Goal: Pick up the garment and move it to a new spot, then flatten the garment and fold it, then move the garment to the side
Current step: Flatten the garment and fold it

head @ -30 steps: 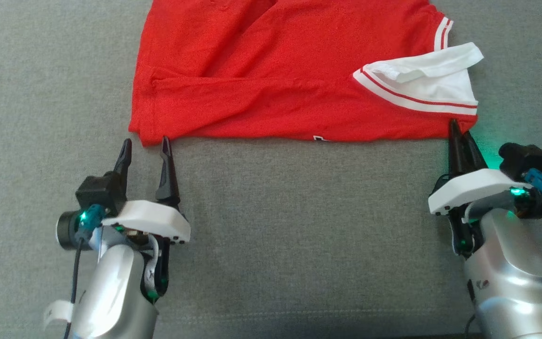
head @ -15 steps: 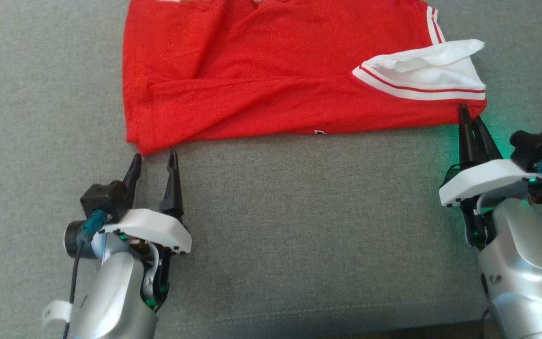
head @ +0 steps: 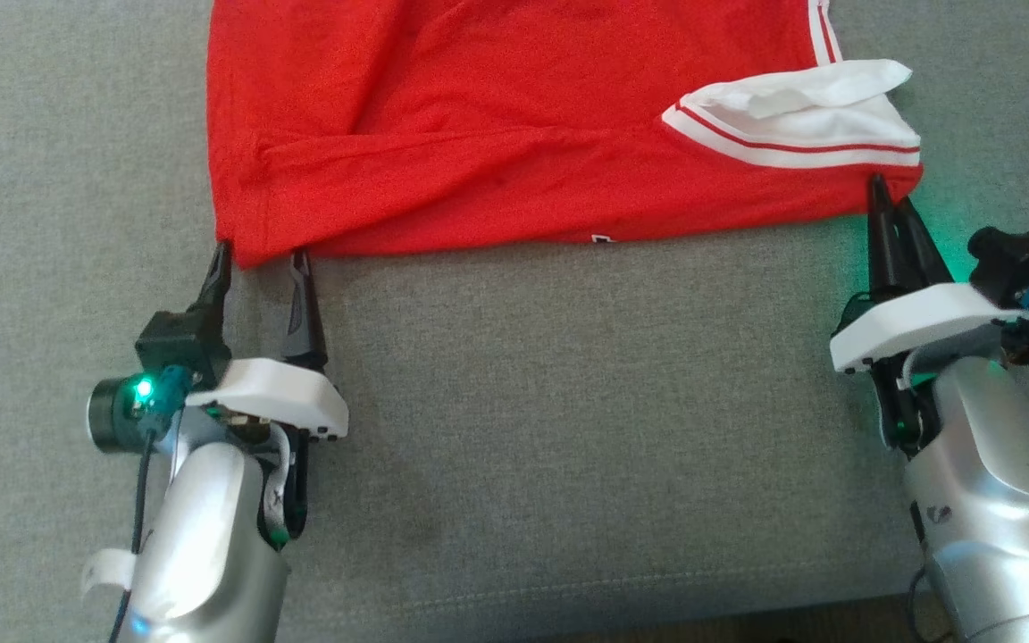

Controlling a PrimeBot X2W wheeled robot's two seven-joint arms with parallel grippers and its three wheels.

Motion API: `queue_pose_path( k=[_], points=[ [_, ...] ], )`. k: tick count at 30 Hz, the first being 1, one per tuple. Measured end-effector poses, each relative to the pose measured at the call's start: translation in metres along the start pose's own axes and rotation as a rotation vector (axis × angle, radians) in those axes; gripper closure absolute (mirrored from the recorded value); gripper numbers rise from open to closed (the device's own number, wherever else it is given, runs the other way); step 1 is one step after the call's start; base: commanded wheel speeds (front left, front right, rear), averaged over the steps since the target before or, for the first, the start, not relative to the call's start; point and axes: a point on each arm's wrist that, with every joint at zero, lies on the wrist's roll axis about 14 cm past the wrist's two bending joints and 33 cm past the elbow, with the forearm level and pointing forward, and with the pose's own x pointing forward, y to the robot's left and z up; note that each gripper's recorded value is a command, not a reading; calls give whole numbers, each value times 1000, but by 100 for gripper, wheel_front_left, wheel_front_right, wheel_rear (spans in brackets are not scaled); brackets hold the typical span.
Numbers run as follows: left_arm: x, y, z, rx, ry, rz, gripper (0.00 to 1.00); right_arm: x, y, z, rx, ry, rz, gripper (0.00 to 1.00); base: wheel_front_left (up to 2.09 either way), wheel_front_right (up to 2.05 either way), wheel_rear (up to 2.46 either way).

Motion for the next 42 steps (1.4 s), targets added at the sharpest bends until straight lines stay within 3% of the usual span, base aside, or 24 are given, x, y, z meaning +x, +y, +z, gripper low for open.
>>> queue_pose_path(
  k=[12, 25, 26, 27, 28, 29, 30, 42],
  points=[
    [0, 10, 14, 27, -41, 39, 0, -1, 1, 8, 3, -19, 2, 100, 0, 0, 0],
    [1, 9, -20, -35, 69, 8, 0, -3, 0, 4, 1, -9, -2, 100, 0, 0, 0],
    [2, 9, -20, -35, 68, 6, 10, -3, 0, 4, 1, -8, -3, 100, 0, 0, 0],
    [4, 7, -19, -37, 67, -4, 39, -3, -1, 3, 1, -8, -3, 100, 0, 0, 0],
    [5, 6, -19, -38, 67, -11, 57, -3, -1, 3, 3, -8, -3, 100, 0, 0, 0],
    [6, 5, -19, -39, 69, -18, 93, -3, -1, 3, 7, -8, -5, 100, 0, 0, 0],
    [6, 3, -20, -46, 71, -30, 100, -3, -1, 3, 7, -7, -5, 100, 0, 0, 0],
    [-2, 0, -5, -76, 39, -56, 100, -10, 2, 13, 18, -29, -1, 100, 0, 0, 0]
  ],
)
